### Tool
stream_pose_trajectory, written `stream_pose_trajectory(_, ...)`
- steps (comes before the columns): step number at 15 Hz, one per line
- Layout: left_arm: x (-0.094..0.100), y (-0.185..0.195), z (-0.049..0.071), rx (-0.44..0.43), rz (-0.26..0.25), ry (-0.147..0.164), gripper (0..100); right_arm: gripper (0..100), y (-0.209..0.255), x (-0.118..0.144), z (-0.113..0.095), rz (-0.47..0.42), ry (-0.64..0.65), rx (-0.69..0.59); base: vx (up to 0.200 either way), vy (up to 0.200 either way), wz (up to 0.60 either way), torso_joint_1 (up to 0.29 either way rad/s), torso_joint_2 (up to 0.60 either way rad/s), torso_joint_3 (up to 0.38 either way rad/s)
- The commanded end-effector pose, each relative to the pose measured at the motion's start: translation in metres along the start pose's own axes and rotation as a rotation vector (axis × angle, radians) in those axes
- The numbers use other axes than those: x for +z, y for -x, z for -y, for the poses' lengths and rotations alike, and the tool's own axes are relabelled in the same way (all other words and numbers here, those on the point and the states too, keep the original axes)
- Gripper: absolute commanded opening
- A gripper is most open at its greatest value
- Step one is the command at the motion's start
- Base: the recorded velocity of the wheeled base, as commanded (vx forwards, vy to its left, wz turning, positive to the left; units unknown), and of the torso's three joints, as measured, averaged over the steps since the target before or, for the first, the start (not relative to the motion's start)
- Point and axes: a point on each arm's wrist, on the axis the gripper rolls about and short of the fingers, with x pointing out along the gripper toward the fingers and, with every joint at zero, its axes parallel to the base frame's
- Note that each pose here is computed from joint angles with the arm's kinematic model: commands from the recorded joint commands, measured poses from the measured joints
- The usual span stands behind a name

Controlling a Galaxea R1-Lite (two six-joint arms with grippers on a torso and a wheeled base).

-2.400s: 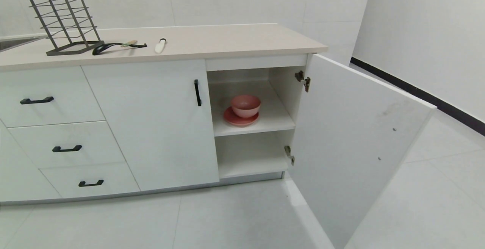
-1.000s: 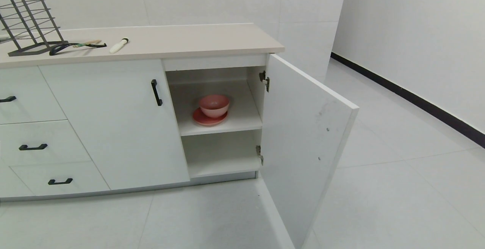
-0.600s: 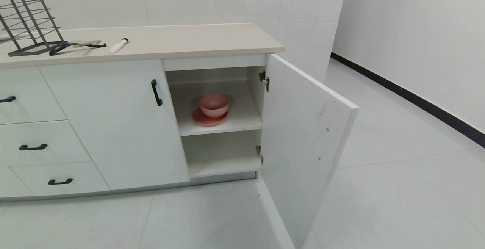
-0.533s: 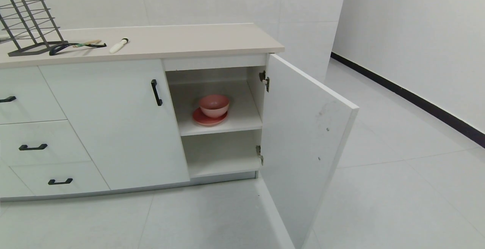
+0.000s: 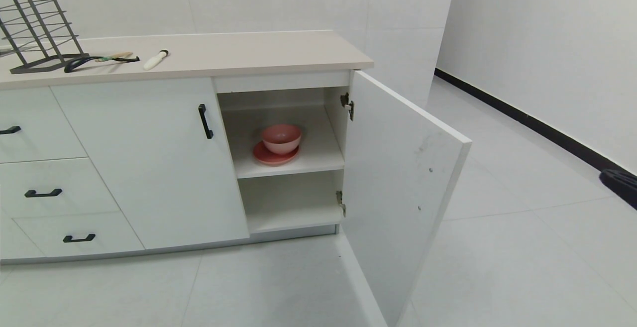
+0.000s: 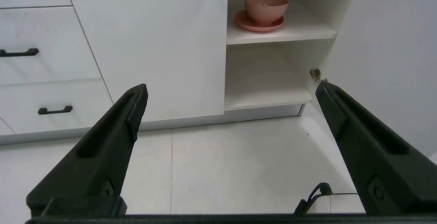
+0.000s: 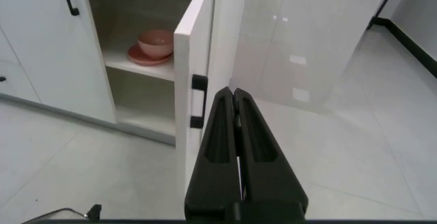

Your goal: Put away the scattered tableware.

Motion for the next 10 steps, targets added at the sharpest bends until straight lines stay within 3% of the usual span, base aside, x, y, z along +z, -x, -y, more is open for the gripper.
stream_pose_trajectory(1,0.0,0.0,0.0,0.0,0.0,0.001,100,0,-0.042,-0.017,0.01,-0.092,-0.013,0.028,0.0,0.0,0.0,0.0,0.0,0.0)
stream_pose_trajectory(8,0.0,0.0,0.0,0.0,0.0,-0.001,100,0,-0.1,-0.033,0.028,-0.091,0.023,0.026,0.0,0.0,0.0,0.0,0.0,0.0)
stream_pose_trajectory(10,0.0,0.0,0.0,0.0,0.0,-0.001,100,0,-0.132,-0.029,0.039,-0.02,0.046,0.028,0.0,0.0,0.0,0.0,0.0,0.0)
